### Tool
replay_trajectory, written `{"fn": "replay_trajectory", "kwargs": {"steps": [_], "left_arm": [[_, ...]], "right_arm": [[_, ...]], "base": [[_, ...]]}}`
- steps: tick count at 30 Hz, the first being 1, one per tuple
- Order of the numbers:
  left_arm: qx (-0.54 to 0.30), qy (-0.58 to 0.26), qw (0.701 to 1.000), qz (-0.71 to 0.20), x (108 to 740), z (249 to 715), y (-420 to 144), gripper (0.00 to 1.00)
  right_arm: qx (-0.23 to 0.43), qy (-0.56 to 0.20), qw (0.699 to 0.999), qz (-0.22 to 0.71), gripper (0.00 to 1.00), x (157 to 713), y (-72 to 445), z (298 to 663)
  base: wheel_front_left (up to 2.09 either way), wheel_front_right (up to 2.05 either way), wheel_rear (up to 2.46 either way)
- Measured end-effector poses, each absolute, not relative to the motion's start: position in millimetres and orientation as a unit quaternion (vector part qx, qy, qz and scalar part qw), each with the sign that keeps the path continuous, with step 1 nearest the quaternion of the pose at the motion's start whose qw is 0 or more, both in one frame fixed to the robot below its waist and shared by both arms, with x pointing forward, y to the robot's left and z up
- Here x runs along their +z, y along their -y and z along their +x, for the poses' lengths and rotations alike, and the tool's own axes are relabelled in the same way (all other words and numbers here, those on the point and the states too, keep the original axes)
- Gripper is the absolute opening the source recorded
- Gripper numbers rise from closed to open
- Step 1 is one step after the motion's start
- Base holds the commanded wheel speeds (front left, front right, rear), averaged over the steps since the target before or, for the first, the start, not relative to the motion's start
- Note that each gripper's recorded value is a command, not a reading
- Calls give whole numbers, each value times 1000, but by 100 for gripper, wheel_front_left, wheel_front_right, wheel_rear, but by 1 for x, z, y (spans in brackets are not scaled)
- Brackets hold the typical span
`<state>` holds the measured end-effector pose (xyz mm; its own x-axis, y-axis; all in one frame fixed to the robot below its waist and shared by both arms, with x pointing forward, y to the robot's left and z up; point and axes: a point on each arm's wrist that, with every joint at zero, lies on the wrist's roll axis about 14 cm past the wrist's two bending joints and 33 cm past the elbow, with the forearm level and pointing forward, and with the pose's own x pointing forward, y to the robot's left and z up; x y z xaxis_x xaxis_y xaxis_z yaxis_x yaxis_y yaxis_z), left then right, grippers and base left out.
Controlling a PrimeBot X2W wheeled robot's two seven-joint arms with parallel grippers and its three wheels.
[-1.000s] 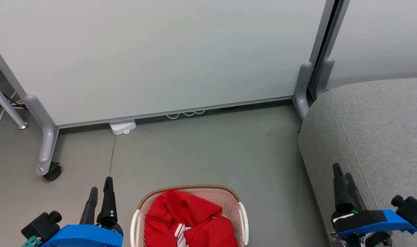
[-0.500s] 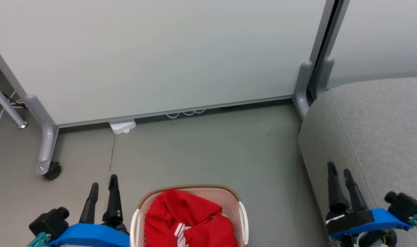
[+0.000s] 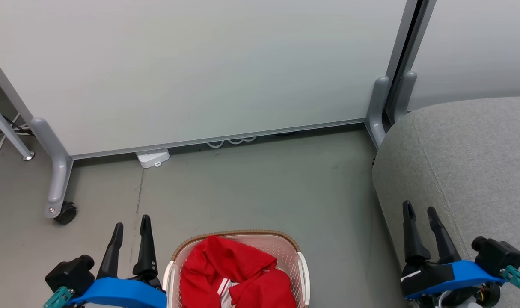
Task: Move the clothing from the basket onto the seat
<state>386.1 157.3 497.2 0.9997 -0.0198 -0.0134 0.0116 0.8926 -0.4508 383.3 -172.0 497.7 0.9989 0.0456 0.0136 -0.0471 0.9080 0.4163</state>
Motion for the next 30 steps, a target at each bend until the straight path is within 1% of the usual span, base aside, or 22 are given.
{"fn": "replay_trajectory", "kwargs": {"steps": [12, 30], "left_arm": [[-18, 1, 983, -185, 499, 387, -153, 100], [-27, 20, 991, -126, 505, 387, -150, 100]], "right_arm": [[34, 9, 988, 153, 100, 500, 169, 383], [46, 20, 995, 82, 100, 503, 166, 382]], "base": [[0, 0, 0], [0, 0, 0]]}}
